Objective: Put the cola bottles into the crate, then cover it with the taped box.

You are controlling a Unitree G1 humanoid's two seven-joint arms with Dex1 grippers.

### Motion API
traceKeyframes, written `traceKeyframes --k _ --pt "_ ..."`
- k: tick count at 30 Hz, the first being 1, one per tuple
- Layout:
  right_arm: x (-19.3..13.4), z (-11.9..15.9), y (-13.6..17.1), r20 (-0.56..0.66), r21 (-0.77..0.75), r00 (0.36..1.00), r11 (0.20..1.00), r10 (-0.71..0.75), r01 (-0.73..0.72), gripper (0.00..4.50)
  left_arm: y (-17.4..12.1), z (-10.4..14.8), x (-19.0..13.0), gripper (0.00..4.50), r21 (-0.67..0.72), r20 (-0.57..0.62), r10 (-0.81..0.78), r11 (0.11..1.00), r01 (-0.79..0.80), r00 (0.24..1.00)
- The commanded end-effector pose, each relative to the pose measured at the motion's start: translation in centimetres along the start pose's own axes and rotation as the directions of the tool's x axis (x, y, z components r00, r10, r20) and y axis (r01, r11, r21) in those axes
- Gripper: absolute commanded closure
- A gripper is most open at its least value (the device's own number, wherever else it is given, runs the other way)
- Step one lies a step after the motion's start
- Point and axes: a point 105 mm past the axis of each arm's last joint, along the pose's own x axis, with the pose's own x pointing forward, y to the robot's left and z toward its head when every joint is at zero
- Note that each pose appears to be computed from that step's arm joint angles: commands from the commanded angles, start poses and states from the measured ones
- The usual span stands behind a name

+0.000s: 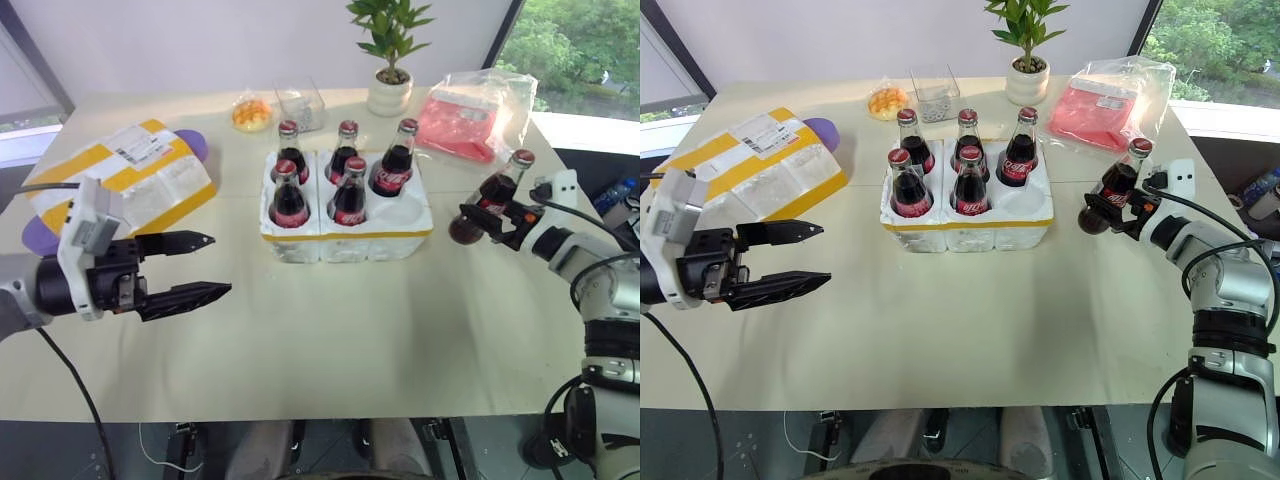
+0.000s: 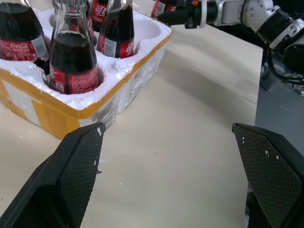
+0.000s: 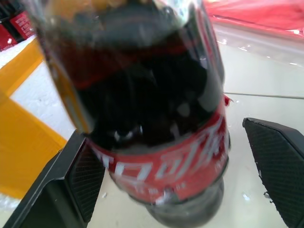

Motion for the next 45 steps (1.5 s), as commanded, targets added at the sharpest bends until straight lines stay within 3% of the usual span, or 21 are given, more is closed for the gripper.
traceKeyframes --k 1,3,7,13,16,20,24,33,41,44,45 --pt "0.1 2.1 0.3 0.086 -0.016 0.996 1.000 0.018 -0.017 0.83 -0.1 0.9 0.2 0.00 0.058 0.008 -0.002 0.998 0.001 1.000" --pt "0.0 2.6 0.5 0.103 -0.029 0.994 0.999 0.031 -0.028 1.67 0.1 0.9 0.3 0.00 0.060 0.012 -0.003 0.998 0.002 1.000" --pt "-0.8 4.6 1.4 0.181 -0.030 0.980 0.997 0.077 -0.073 1.65 0.4 0.9 0.3 0.00 0.058 0.020 0.000 0.998 -0.001 1.000" --pt "-2.8 11.2 5.9 0.377 0.018 0.887 0.955 0.268 -0.296 1.65 1.0 0.8 -0.2 0.00 0.046 0.029 0.022 0.999 -0.024 0.999" --pt "-3.1 12.6 9.7 0.374 -0.030 0.832 0.902 0.411 -0.431 1.65 1.2 0.6 -0.2 0.00 0.047 0.033 0.035 0.998 -0.036 0.999" --pt "-2.4 12.9 12.4 0.340 -0.070 0.806 0.867 0.485 -0.493 1.65 1.4 0.6 0.0 0.00 0.052 0.043 0.039 0.998 -0.041 0.998" --pt "-1.3 12.4 14.0 0.299 -0.082 0.791 0.840 0.534 -0.537 1.65 1.4 0.7 0.3 0.00 0.060 0.048 0.043 0.997 -0.045 0.998" --pt "2.5 8.6 15.2 0.117 -0.179 0.843 0.846 0.525 -0.502 1.65 1.5 1.0 0.1 0.00 0.076 0.064 0.079 0.994 -0.083 0.995" --pt "3.3 4.0 16.2 -0.109 -0.323 0.812 0.752 0.574 -0.575 1.65 1.8 0.8 -0.2 0.00 0.081 0.058 0.107 0.990 -0.112 0.993" --pt "3.8 2.9 16.0 -0.164 -0.310 0.808 0.748 0.566 -0.587 0.12 1.9 0.6 -0.2 0.00 0.084 0.052 0.116 0.989 -0.120 0.992" --pt "3.9 2.8 15.9 -0.171 -0.308 0.809 0.749 0.563 -0.586 0.05 2.0 0.5 -0.2 0.00 0.086 0.049 0.119 0.989 -0.122 0.992"
